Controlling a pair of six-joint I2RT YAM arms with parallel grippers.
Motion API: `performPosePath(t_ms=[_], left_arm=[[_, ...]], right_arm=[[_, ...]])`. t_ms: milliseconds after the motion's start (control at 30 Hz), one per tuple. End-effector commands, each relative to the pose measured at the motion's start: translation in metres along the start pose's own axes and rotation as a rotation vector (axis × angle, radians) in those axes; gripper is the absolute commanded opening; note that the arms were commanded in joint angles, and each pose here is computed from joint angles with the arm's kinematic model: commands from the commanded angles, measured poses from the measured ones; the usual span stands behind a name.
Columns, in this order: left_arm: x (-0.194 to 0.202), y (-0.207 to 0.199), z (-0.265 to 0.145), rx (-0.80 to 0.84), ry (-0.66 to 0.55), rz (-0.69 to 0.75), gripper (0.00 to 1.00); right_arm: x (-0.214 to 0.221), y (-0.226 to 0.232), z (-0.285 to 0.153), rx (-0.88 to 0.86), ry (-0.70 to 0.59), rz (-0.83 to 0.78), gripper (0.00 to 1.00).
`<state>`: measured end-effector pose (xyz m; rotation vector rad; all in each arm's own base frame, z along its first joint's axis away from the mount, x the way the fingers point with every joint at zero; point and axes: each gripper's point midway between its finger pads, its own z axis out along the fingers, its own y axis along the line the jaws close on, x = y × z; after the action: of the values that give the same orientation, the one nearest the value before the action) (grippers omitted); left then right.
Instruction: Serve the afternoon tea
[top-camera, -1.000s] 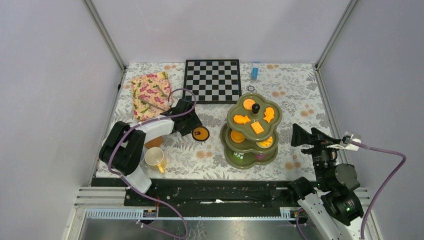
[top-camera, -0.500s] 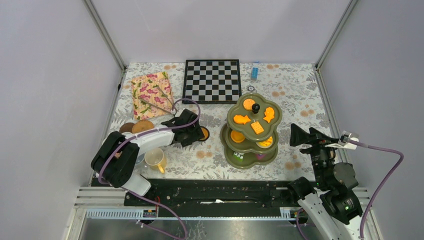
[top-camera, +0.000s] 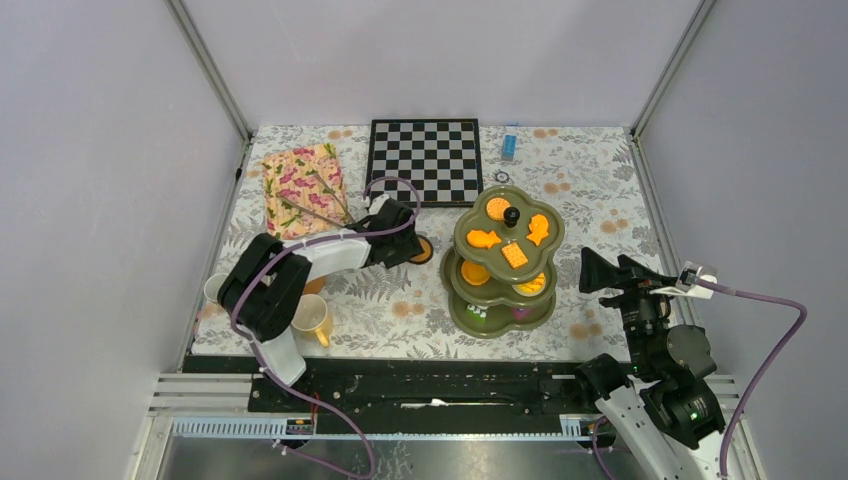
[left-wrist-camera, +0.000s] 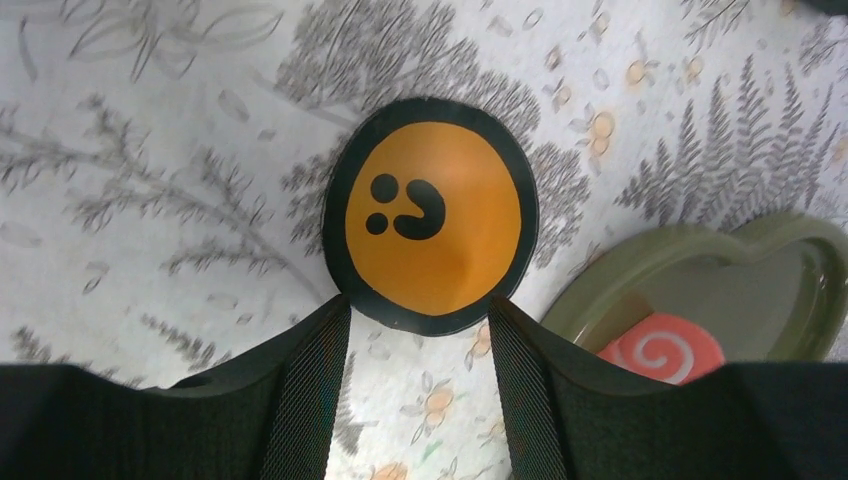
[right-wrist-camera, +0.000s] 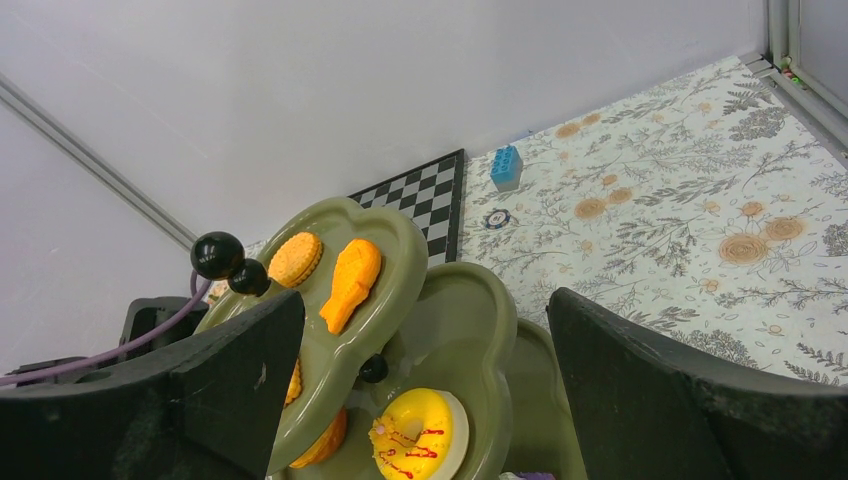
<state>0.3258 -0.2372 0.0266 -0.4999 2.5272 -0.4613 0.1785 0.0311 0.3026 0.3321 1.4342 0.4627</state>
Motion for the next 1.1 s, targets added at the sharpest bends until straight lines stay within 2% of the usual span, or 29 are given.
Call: performPosePath(t_ms=[0, 100, 233, 367, 433, 500, 567, 600, 733, 867, 967, 1067], left_arm=[[-0.008, 0.010, 0.023, -0.066, -0.017, 0.027, 0.56], [-0.016, 0.011, 0.027, -0.081, -0.022, 0.019, 0.55], [-0.027, 0.019, 0.002, -0.105, -0.072, 0.031, 0.59], [-0.041, 0.021, -0.056, -0.077, -0.131, 0.060, 0.71], [-0.041, 0.029, -0.089, -0.092, -0.122, 0.095, 0.76], [-0.039, 0.040, -0.125, -0.125, -0.097, 0.117, 0.82], [-0.030, 0.054, -0.159, -0.178, -0.048, 0.112, 0.96], [-0.025, 0.064, -0.176, -0.215, -0.021, 0.089, 0.99], [0.001, 0.097, -0.214, -0.324, 0.045, -0.033, 0.96], [-0.003, 0.127, -0.239, -0.407, -0.051, -0.110, 0.91], [-0.002, 0.139, -0.234, -0.429, -0.098, -0.149, 0.88], [0.005, 0.147, -0.214, -0.455, -0.095, -0.152, 0.85]], right_arm=[[-0.014, 0.006, 0.000, -0.013, -0.032, 0.012, 0.98], [-0.015, 0.006, 0.000, -0.010, -0.033, 0.004, 0.98], [-0.019, 0.006, 0.000, -0.006, -0.040, -0.005, 0.98], [-0.015, 0.008, 0.004, -0.012, -0.034, -0.007, 0.98], [-0.013, 0.010, 0.007, -0.020, -0.027, -0.009, 0.98], [-0.012, 0.011, 0.009, -0.026, -0.026, -0.011, 0.98], [-0.011, 0.011, 0.010, -0.026, -0.027, -0.012, 0.98], [-0.010, 0.012, 0.011, -0.028, -0.028, -0.011, 0.98], [-0.008, 0.016, 0.014, -0.047, -0.028, 0.004, 0.98], [-0.008, 0.020, 0.015, -0.062, -0.024, 0.006, 0.98], [-0.006, 0.020, 0.015, -0.063, -0.019, 0.010, 0.98], [-0.007, 0.020, 0.012, -0.066, -0.021, 0.020, 0.98]])
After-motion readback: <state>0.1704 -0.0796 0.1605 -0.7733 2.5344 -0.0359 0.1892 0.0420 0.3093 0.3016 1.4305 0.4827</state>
